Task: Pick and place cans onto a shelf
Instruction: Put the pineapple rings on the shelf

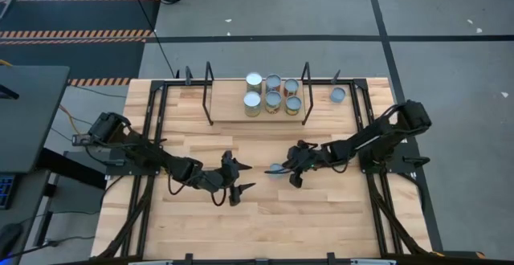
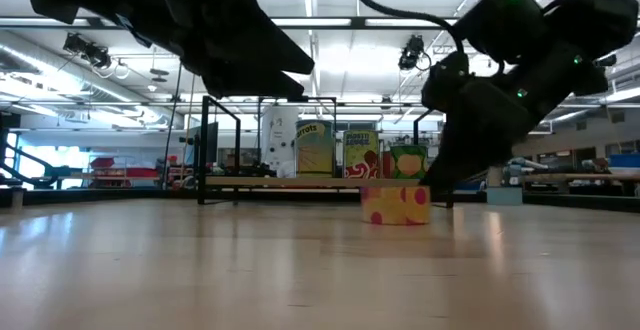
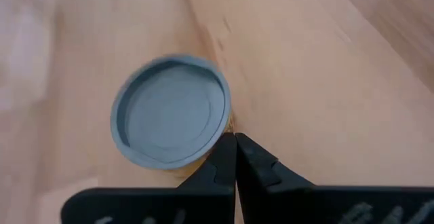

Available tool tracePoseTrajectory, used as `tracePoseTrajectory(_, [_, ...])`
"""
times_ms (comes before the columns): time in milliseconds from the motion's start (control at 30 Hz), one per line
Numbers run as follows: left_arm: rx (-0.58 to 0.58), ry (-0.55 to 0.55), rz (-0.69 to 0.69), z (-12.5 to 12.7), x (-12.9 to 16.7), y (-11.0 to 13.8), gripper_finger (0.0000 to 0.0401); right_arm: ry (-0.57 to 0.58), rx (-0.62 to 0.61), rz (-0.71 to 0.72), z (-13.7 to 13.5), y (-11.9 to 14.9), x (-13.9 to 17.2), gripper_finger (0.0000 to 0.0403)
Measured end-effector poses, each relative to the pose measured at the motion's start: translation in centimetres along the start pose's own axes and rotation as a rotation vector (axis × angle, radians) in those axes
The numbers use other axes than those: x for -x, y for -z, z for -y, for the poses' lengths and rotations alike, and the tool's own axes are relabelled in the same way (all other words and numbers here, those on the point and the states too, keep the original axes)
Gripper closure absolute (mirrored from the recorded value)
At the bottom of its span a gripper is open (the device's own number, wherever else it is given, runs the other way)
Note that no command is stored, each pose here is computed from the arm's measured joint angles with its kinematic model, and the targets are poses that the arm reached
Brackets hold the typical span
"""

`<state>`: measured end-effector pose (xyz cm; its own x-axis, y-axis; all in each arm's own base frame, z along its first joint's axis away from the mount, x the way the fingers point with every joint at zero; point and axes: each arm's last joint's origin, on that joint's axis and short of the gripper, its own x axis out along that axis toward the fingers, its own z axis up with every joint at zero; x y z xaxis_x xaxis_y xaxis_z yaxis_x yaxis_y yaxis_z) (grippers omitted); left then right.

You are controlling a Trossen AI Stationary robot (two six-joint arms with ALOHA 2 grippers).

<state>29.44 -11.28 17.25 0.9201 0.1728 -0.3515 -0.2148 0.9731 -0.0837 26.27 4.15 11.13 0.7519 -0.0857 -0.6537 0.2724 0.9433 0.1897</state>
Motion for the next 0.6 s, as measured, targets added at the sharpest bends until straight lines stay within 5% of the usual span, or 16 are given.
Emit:
tracePoseTrajectory(300, [-0.007,0.037,0.053,0.2,-1.9,1.0,0.0095,-0.123,-0.011,0.085,-0.7,-0.3,-1.2,0.0398])
tracePoseTrajectory(600, [-0.041,0.037,-0.066,-0.5,-7.9,0.7,0.0083,-0.074,0.007,0.005,-0.3,-1.6,3.1,0.0398])
